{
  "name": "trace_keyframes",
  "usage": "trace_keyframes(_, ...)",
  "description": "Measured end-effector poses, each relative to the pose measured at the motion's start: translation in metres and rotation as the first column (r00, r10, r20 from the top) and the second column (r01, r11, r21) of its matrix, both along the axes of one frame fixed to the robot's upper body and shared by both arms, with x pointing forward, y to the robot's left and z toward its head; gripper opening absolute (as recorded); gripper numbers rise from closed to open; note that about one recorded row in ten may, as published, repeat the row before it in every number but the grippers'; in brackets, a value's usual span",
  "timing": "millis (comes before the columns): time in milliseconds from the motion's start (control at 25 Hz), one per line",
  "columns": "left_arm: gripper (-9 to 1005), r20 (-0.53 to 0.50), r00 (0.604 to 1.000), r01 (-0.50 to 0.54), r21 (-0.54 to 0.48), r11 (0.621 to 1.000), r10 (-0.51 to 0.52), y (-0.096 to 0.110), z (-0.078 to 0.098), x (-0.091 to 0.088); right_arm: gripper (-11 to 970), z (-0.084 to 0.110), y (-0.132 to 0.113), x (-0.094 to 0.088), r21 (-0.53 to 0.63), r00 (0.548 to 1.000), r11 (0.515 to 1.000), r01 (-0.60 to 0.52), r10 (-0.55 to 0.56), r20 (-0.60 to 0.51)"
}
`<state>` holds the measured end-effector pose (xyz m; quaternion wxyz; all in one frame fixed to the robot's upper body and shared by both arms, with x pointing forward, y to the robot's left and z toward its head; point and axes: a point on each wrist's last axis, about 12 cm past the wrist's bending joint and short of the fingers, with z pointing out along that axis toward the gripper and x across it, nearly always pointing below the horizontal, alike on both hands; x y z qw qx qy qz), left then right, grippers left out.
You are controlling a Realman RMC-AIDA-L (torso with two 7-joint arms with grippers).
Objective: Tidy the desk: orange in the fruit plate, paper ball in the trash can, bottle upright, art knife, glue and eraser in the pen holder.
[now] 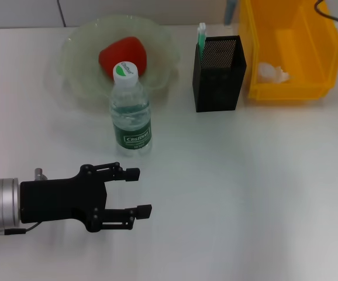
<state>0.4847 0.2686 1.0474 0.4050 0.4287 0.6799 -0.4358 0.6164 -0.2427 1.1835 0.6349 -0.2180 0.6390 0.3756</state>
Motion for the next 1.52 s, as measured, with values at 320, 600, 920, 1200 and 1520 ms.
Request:
trace_keyframes(320, 802, -0.002, 1.0, -0.014, -0.011, 1.0, 0.014, 0.001, 0.001, 0.001, 111, -0.041, 0.013, 0.014, 0.019, 0.995, 0.995, 0.098, -0.098, -0.009)
trace_keyframes(600, 802, 0.0, 1.0, -0.024, -0.018, 1.0, 0.024, 0.001, 0.001, 0.001, 150, -0.055, 0.021, 0.019, 0.001, 0.989, 0.991, 0.13, -0.13, -0.077)
trace_keyframes(920, 802, 0.008, 0.999, -0.033, -0.023, 0.999, 0.034, 0.003, 0.003, 0.003, 232, -0.06, 0.017, 0.01, 0.026, 0.99, 0.993, 0.112, -0.11, -0.09)
trace_keyframes(1200, 802, 0.026, 0.997, -0.073, -0.064, 0.995, 0.075, 0.011, 0.01, 0.005, 481, -0.059, -0.006, -0.036, 0.129, 0.998, 0.99, -0.052, 0.054, -0.012)
trace_keyframes(1520, 802, 0.038, 0.99, -0.129, -0.07, 0.989, 0.132, 0.03, 0.015, 0.005, 673, -0.073, -0.056, -0.118, 0.074, 0.96, 0.957, -0.279, 0.28, -0.005)
